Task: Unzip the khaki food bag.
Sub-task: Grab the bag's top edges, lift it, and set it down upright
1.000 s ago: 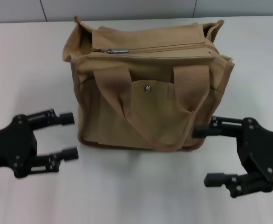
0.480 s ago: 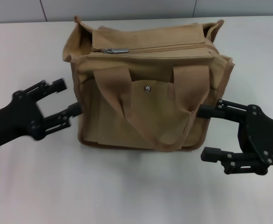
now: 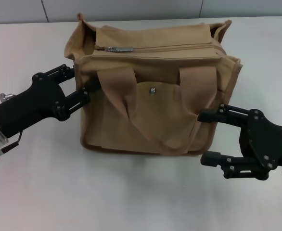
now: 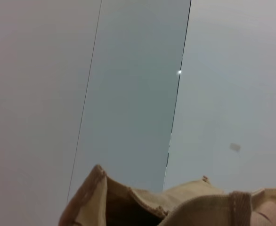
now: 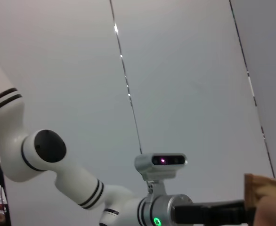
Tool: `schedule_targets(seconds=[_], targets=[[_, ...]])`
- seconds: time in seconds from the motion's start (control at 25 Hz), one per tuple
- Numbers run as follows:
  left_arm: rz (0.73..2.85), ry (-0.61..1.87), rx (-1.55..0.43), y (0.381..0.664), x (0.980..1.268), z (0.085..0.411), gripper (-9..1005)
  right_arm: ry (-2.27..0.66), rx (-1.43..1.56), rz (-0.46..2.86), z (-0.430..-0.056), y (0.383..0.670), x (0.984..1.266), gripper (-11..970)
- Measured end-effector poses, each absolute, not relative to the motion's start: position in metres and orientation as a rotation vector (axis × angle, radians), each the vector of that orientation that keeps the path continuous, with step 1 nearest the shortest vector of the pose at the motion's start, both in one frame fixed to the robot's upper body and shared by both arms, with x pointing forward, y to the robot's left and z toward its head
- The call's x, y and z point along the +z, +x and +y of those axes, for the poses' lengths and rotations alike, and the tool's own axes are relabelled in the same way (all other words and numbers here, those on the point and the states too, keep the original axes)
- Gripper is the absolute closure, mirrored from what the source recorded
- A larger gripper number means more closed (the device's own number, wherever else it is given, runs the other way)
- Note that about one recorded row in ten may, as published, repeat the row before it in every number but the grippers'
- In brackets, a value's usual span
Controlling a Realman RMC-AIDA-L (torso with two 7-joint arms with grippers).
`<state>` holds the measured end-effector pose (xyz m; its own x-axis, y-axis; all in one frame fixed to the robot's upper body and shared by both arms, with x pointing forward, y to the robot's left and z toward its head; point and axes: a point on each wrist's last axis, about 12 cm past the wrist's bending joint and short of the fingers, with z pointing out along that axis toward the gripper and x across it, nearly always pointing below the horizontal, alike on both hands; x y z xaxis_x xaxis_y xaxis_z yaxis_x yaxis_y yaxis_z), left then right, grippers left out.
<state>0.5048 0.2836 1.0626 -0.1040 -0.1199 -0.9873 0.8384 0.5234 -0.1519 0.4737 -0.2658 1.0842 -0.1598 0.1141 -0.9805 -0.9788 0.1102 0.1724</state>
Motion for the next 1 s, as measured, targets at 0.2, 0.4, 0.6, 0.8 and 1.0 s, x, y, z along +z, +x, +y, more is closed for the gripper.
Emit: schedule_targets(seconds=[0.2, 0.4, 0.6, 0.8, 1.0], targets=[[1.447, 0.664, -0.911, 0.505, 1.063, 0.284, 498, -0.947, 1.282, 1.319, -0.265, 0.474, 1.082, 132], [1.44, 0.676, -0.907, 0.506, 1.064, 0.283, 727, -0.948, 1.278, 1.321, -0.264, 0.476, 1.082, 132], [1.446, 0.675, -0.89, 0.507, 1.064, 0.284, 842, -0.949, 1.263, 1.331, -0.262, 0.479, 1.081, 131], [1.459, 0.66, -0.803, 0.515, 1.07, 0.3, 925, -0.923, 1.239, 1.343, -0.259, 0.486, 1.081, 131], [1.396, 0.587, -0.709, 0.541, 1.1, 0.322, 958, -0.821, 1.189, 1.363, -0.255, 0.498, 1.079, 131]])
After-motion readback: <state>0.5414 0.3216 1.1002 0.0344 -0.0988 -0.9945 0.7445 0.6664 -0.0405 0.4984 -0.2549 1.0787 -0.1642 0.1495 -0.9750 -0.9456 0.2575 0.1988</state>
